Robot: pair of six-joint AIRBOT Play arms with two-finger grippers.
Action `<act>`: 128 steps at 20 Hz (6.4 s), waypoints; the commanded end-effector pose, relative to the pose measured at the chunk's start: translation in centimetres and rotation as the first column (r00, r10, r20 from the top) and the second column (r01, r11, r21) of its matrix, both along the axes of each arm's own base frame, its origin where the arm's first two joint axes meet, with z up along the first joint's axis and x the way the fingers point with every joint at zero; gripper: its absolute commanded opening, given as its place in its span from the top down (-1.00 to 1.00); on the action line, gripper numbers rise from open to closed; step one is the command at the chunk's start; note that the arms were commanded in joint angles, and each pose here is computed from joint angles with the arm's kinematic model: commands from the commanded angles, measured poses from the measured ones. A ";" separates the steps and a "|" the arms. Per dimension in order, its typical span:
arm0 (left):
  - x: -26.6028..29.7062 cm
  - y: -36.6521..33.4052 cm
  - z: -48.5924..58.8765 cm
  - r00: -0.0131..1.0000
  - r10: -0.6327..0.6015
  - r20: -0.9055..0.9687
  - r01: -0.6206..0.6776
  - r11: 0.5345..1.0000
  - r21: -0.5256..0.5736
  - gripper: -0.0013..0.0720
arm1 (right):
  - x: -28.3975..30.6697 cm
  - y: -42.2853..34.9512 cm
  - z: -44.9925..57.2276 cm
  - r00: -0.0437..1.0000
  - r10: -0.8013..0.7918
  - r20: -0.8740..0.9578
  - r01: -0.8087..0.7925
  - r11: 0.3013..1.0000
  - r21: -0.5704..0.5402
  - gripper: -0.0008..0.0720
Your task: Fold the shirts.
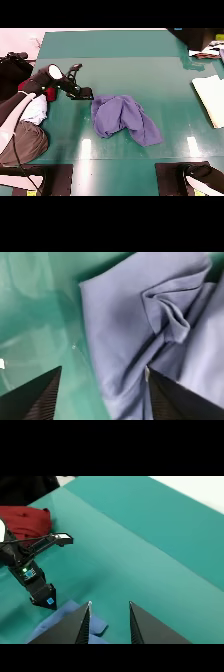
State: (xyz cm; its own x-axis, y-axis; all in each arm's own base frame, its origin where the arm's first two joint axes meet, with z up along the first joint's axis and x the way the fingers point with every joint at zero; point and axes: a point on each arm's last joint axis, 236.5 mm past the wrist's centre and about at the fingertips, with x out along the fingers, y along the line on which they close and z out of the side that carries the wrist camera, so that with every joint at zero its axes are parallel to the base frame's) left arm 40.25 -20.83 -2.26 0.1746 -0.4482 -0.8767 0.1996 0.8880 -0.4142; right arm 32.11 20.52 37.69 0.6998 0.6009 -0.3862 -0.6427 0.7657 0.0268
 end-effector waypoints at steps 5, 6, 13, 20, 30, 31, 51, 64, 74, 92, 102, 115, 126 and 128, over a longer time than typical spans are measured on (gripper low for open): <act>-1.3 -2.6 -4.8 0.996 -0.033 -0.080 0.034 0.999 0.008 -0.66 | -0.2 0.0 -5.4 0.988 0.000 -0.158 -0.010 0.998 -0.063 0.20; -1.1 -2.7 -4.5 0.997 -0.038 -0.073 0.039 0.999 0.006 -0.45 | -0.4 -0.4 -6.7 0.983 -0.011 -0.182 -0.003 0.997 -0.076 0.20; 2.7 -3.2 1.9 0.990 -0.115 0.084 0.113 0.993 0.028 0.91 | -3.8 -12.2 -24.4 0.682 -0.345 -0.645 0.254 0.938 -0.234 -0.13; 4.4 -3.8 4.9 0.980 -0.121 0.159 0.121 0.993 0.013 0.91 | -8.7 -10.6 -42.8 0.381 -0.217 -0.899 0.305 0.947 -0.100 -0.48; 4.7 -3.2 6.8 0.975 -0.108 0.193 0.107 0.994 0.015 0.91 | -5.4 -3.9 -46.3 0.475 -0.187 -0.860 0.138 0.981 -0.137 0.91; 5.4 -2.7 9.3 0.964 -0.087 0.250 0.088 0.996 0.007 0.91 | -3.4 -4.2 -43.6 0.535 -0.179 -0.826 0.152 0.982 -0.115 0.91; -15.1 15.5 58.6 0.019 0.136 0.991 -0.235 0.964 -0.127 0.91 | -7.5 -20.5 5.7 0.769 -0.633 0.092 0.617 0.772 0.154 0.91; 17.3 3.0 12.7 0.878 0.089 0.469 -0.090 0.996 -0.021 0.91 | 1.2 -15.5 -33.1 0.444 -0.428 -0.788 0.558 0.820 -0.131 0.91; 16.6 10.5 15.2 0.902 0.143 0.407 -0.162 0.987 0.014 -0.88 | 9.3 -20.4 -30.4 0.485 -0.487 -0.726 0.618 0.779 -0.110 -0.34; -12.5 2.5 -4.4 0.970 0.219 -0.107 -0.223 0.974 -0.031 -0.88 | 3.5 -19.8 -24.7 0.613 -0.472 -0.633 0.629 0.777 0.029 -0.21; -8.4 0.1 -1.9 0.959 0.281 0.039 -0.273 0.951 -0.141 0.91 | 1.5 -22.1 -26.3 0.553 -0.486 -0.677 0.636 0.771 -0.034 -0.21; -3.4 8.3 2.6 0.932 0.327 0.154 -0.320 0.945 -0.069 0.91 | -8.3 -21.2 -45.6 0.136 -0.338 -0.931 0.704 0.694 -0.149 -0.64; -3.3 8.3 2.7 0.931 0.329 0.155 -0.322 0.944 -0.071 0.91 | -6.6 -16.8 -47.3 0.170 -0.279 -0.945 0.658 0.746 -0.102 -0.47; -3.6 8.2 2.6 0.934 0.325 0.146 -0.318 0.946 -0.068 0.91 | -6.7 -16.4 -47.3 0.173 -0.274 -0.946 0.645 0.757 -0.102 -0.27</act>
State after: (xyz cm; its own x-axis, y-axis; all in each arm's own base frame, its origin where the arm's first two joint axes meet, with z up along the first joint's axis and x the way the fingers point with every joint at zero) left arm 36.88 -12.60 0.33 0.4549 -0.3803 -0.8053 -0.0296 0.8973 -0.4404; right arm 25.33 3.39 -9.28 0.2327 0.5006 -0.8338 0.4201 0.7215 0.5504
